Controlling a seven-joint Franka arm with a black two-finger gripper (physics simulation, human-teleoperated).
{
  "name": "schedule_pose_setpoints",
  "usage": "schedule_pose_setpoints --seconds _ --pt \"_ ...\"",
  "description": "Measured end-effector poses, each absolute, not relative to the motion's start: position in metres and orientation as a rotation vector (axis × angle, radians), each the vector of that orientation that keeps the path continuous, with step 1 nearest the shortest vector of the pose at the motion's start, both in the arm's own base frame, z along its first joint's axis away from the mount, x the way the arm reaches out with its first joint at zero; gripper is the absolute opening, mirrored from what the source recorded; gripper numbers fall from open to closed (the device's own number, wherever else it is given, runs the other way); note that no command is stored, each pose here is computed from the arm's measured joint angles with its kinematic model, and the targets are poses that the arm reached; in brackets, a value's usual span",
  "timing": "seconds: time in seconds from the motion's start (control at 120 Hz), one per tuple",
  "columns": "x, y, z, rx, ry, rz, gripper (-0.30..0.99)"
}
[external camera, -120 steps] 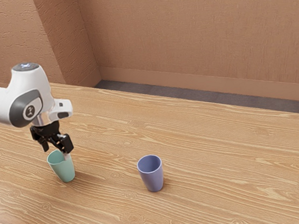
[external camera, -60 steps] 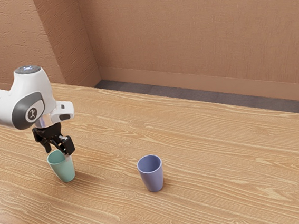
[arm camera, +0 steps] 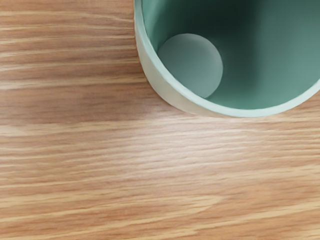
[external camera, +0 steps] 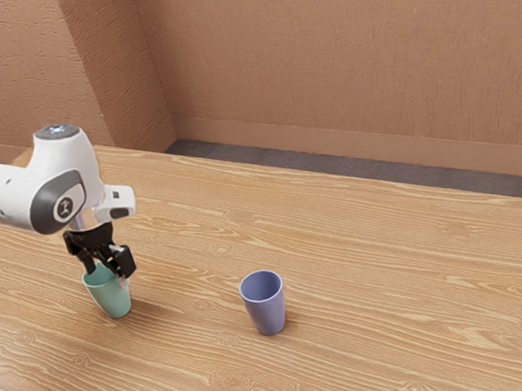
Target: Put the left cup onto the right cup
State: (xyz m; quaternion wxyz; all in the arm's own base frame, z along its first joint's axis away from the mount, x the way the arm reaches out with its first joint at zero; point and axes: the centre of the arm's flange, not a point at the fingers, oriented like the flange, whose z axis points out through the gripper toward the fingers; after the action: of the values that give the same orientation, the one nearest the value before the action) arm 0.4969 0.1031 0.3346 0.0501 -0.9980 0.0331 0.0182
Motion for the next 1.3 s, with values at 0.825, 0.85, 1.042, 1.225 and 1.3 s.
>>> schedule_pose_setpoints --seconds 0.825,0.85,1.042,1.225,1.3 --pt "0.504 0.102 0.312 -3.042 0.110 0.031 0.60" --pt "0.504 0.102 0.312 -3.042 0.110 0.030 0.59" --pt "0.505 0.102 0.312 -3.045 0.106 0.025 0.51" --pt "0.505 0.102 0.311 -3.046 0.105 0.024 0.42" --pt "0.505 0.102 0.311 -3.045 0.106 0.022 0.39"
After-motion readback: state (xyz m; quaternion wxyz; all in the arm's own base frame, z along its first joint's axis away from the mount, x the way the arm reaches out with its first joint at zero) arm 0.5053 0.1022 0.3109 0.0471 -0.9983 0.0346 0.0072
